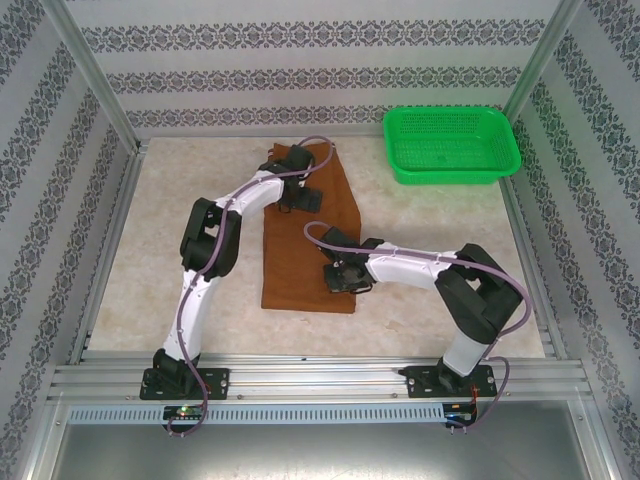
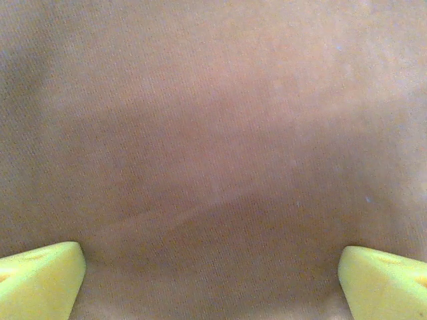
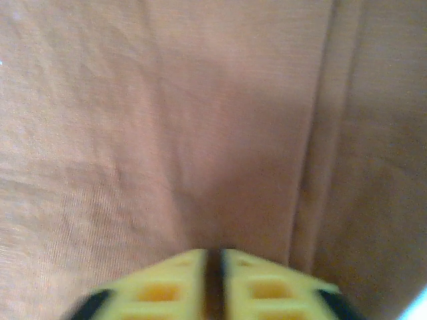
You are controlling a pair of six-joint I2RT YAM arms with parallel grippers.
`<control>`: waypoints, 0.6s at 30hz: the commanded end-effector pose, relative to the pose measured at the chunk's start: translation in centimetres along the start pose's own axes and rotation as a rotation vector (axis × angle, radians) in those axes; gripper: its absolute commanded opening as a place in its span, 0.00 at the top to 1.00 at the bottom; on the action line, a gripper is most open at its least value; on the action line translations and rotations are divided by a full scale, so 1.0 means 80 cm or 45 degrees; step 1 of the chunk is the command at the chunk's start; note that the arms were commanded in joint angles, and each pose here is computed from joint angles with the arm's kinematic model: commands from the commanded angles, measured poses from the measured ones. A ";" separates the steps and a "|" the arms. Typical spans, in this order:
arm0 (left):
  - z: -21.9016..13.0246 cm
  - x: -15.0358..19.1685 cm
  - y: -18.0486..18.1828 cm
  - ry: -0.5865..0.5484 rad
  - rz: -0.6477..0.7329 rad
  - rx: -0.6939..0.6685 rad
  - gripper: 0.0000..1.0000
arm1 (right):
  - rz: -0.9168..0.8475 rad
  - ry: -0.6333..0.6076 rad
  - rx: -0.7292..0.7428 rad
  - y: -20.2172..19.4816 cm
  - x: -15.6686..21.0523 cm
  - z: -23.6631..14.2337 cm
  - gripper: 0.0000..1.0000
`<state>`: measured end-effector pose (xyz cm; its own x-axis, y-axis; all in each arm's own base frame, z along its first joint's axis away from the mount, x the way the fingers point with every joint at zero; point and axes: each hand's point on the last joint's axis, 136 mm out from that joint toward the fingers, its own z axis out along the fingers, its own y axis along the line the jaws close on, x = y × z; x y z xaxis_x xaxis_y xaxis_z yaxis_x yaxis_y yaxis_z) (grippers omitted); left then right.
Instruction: Roll up the long pants
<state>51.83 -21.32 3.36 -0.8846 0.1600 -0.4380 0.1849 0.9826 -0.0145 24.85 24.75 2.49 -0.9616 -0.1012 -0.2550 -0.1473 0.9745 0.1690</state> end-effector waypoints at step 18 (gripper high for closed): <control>-0.266 0.290 -0.054 0.161 0.660 -0.154 0.00 | 0.239 -0.142 0.058 -0.110 -0.036 -0.085 0.12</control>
<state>24.74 -22.76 12.71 -0.7283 0.5699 -0.3806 0.5389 0.8193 0.1955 27.77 14.24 8.34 -0.9314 0.1110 -0.3466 0.0693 0.9890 0.1306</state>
